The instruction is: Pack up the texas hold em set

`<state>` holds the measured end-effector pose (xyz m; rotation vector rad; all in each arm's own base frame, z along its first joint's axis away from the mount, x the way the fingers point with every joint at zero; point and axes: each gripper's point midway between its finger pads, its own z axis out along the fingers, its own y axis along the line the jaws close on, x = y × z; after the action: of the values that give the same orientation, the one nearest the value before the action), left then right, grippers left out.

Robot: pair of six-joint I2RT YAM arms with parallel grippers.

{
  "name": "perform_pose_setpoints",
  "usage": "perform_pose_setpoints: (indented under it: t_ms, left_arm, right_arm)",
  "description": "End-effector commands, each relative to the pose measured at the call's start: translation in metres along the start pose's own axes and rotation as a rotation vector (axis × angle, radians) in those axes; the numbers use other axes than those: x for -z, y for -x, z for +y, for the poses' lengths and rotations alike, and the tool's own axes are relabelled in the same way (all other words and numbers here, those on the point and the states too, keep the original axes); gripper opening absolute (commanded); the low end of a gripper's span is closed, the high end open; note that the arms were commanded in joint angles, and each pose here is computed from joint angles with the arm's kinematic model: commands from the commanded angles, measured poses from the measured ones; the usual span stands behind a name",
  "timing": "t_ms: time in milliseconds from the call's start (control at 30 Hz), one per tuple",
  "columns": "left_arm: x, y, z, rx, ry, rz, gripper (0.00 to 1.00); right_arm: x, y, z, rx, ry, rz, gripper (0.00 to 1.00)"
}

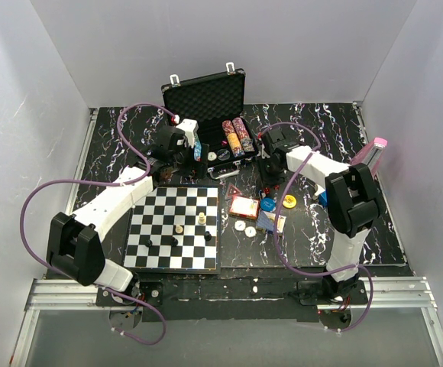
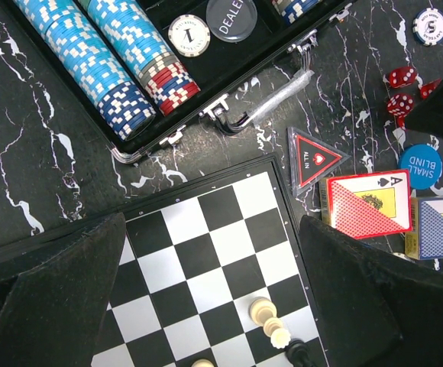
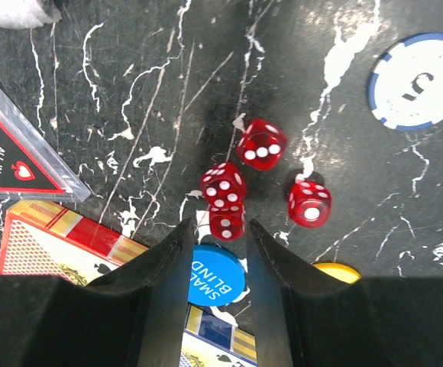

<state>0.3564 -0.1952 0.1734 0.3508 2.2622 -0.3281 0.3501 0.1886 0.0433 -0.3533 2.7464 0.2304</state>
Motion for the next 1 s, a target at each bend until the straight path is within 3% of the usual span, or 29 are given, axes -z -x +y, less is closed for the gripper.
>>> perform_pose_setpoints:
  t_ms: [0,333,467,533,800,967]
  left_arm:
    - [0.018,0.02,0.003,-0.005,0.005,-0.075,0.98]
    - [0.021,0.023,0.004,-0.005,0.009,-0.087,0.98]
    - [0.024,0.025,0.005,-0.008,0.014,-0.095,0.98]
    - [0.025,0.025,0.007,-0.007,0.021,-0.098,0.98]
    - [0.036,0.04,0.038,0.112,0.025,-0.141,0.98]
    - [0.041,0.04,0.046,0.112,0.049,-0.153,0.98]
  right_arm:
    - [-0.004,0.004,0.004,0.025,-0.017,0.004,0.41]
    - [-0.007,0.005,-0.001,0.026,-0.054,0.012,0.37]
    - [-0.005,0.004,-0.001,0.027,-0.06,0.011,0.18]
    - [0.008,0.008,0.003,0.027,-0.043,-0.007,0.02]
    - [0.075,0.067,0.039,0.036,0.073,-0.154,0.01]
    - [0.07,0.113,0.07,0.049,0.166,-0.16,0.01]
